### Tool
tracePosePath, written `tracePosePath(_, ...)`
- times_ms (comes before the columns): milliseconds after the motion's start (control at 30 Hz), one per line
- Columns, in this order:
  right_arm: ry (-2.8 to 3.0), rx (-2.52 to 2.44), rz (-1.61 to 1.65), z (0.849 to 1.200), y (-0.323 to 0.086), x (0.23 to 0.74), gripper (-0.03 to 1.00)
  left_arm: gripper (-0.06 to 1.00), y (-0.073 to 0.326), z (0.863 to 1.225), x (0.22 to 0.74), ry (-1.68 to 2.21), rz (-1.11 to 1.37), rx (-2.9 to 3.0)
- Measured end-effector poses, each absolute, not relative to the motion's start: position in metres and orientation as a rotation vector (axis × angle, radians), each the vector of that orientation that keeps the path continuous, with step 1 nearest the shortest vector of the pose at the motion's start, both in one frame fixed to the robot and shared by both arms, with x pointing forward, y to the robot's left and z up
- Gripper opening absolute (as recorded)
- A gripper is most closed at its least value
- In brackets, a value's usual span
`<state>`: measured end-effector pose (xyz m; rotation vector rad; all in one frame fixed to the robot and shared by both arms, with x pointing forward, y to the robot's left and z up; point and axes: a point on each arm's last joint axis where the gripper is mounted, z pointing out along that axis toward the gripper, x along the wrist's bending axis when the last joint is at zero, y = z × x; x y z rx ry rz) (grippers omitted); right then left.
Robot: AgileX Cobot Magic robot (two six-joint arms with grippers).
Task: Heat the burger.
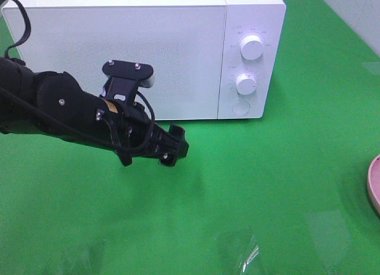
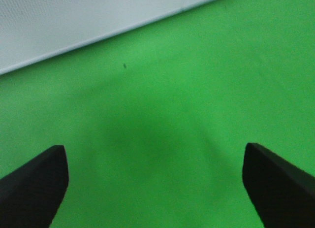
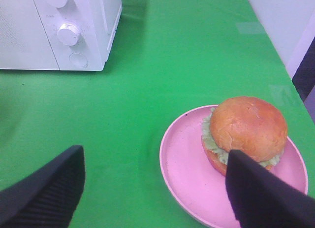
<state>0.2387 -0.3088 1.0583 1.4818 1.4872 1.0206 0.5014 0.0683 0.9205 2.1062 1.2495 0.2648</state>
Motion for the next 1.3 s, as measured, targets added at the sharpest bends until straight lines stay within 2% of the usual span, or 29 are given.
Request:
tracePosePath(200,1.487,1.482,1.021,1.058,-0.309,0.239,0.76,0.9,0.074,0.932,0.479,1.29,0.064,2.25)
tracePosePath(433,1.487,1.482,1.021,1.058,-0.309,0.239,0.76,0.9,0.084,0.948,0.466,1.312,0.012,2.346)
tracePosePath(633,1.487,1.482,1.021,1.058,-0.309,0.239,0.76,0.9,0.122,0.978,0.448,1.469,0.167,2.552)
tracePosePath(800,1.487,1.482,1.021,1.058,-0.309,0.239,0.76,0.9,0.144,1.0,0.442,1.533,0.201,2.551)
tracePosePath(867,1.487,1.482,1.021,1.058,-0.309,0.239,0.76,0.9,0.159,1.011,0.445,1.581,0.198,2.498)
tracePosePath(933,1.487,1.482,1.021,1.058,-0.309,0.239,0.76,0.9,0.195,1.032,0.451,1.679,0.198,2.332)
tracePosePath(1167,1.487,1.482,1.021,1.058,-0.309,0.239,0.76,0.9,0.237,1.052,0.45,1.78,0.206,2.189)
tracePosePath(1300,1.487,1.482,1.021,1.058,-0.309,0.239,0.76,0.9,0.266,1.061,0.424,1.879,0.22,2.121)
